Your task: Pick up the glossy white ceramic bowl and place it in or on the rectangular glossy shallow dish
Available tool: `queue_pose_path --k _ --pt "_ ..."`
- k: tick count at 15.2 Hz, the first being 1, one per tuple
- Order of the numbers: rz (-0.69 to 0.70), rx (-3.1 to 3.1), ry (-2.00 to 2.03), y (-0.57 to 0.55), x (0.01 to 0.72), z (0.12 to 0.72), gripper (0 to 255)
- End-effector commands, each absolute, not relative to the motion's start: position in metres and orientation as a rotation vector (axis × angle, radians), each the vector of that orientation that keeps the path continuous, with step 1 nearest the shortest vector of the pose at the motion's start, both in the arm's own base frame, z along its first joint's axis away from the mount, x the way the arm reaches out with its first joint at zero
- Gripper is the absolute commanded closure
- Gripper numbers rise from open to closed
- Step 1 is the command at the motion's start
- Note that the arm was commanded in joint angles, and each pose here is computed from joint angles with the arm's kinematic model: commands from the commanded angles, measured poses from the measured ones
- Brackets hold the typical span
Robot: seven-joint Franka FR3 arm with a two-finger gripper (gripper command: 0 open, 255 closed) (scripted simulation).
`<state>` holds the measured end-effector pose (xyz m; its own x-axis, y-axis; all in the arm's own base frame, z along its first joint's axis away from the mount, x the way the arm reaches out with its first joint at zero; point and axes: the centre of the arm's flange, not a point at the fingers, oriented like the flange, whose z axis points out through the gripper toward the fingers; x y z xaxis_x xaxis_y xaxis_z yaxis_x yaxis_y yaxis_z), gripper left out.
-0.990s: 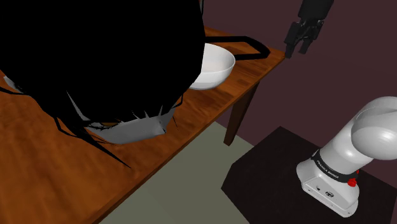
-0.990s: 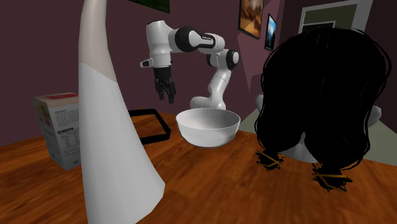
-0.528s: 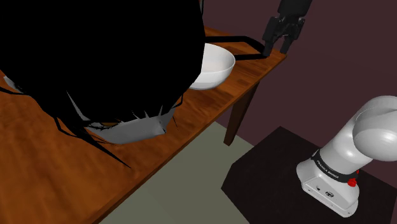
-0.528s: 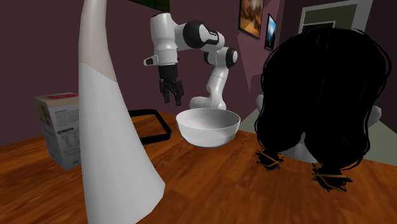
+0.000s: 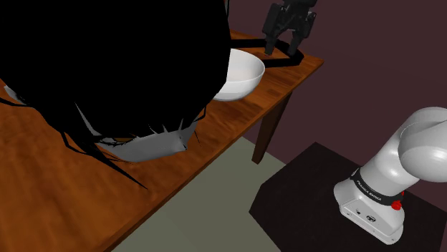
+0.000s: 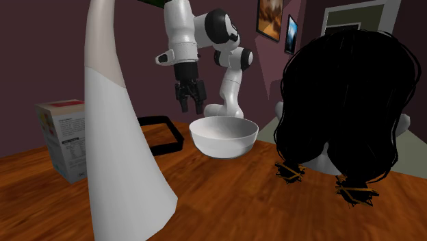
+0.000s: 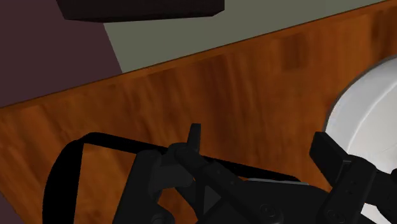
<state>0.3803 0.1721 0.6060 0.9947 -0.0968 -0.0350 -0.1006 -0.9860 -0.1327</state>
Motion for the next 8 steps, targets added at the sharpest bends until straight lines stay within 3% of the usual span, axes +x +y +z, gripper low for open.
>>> queue_pose_path --k 1,8 --pt "0.032 -2.984 0.15 0.195 0.386 0.608 0" --pt "0.007 -2.948 0.152 0.242 0.402 0.609 0"
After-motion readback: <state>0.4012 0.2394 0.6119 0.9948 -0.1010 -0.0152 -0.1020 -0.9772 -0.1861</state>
